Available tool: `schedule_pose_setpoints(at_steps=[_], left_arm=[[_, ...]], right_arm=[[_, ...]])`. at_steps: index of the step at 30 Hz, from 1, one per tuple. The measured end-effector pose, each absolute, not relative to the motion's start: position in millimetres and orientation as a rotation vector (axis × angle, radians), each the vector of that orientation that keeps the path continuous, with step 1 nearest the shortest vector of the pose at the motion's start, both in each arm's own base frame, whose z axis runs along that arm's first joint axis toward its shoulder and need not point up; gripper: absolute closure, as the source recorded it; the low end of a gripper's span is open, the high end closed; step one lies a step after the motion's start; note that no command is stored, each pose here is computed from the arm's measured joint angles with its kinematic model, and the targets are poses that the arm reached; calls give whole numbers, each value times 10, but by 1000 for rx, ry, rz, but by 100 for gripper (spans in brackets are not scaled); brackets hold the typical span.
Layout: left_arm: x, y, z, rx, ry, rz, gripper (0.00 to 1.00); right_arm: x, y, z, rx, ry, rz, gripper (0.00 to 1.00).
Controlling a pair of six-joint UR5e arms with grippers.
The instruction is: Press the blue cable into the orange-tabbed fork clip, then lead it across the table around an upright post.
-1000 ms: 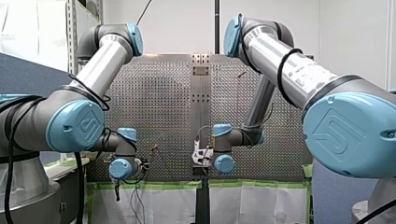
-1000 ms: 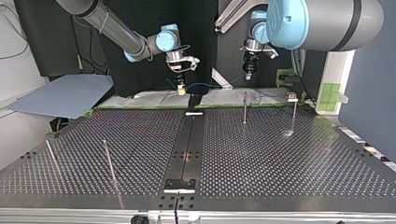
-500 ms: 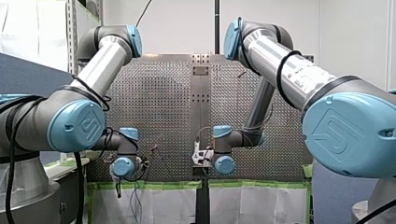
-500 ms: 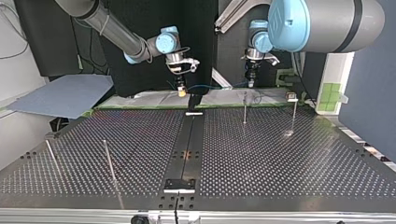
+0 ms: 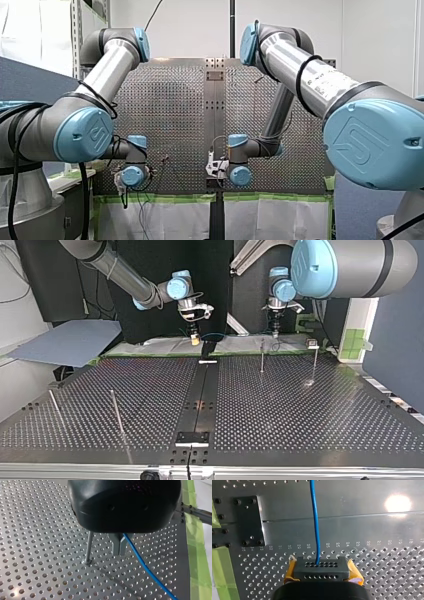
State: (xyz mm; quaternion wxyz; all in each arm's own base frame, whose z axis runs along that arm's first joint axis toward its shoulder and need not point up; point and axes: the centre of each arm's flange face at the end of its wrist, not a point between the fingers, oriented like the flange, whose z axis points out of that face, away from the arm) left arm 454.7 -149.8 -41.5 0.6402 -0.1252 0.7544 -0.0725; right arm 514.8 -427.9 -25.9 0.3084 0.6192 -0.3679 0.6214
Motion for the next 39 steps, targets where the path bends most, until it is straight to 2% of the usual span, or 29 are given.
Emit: schedule_pose_setpoints(at_steps=[39], left_arm=[[4813, -1402, -338, -269, 1675, -180, 100]], right_arm=[[5235, -4525, -322, 1678, -997, 1590, 100]])
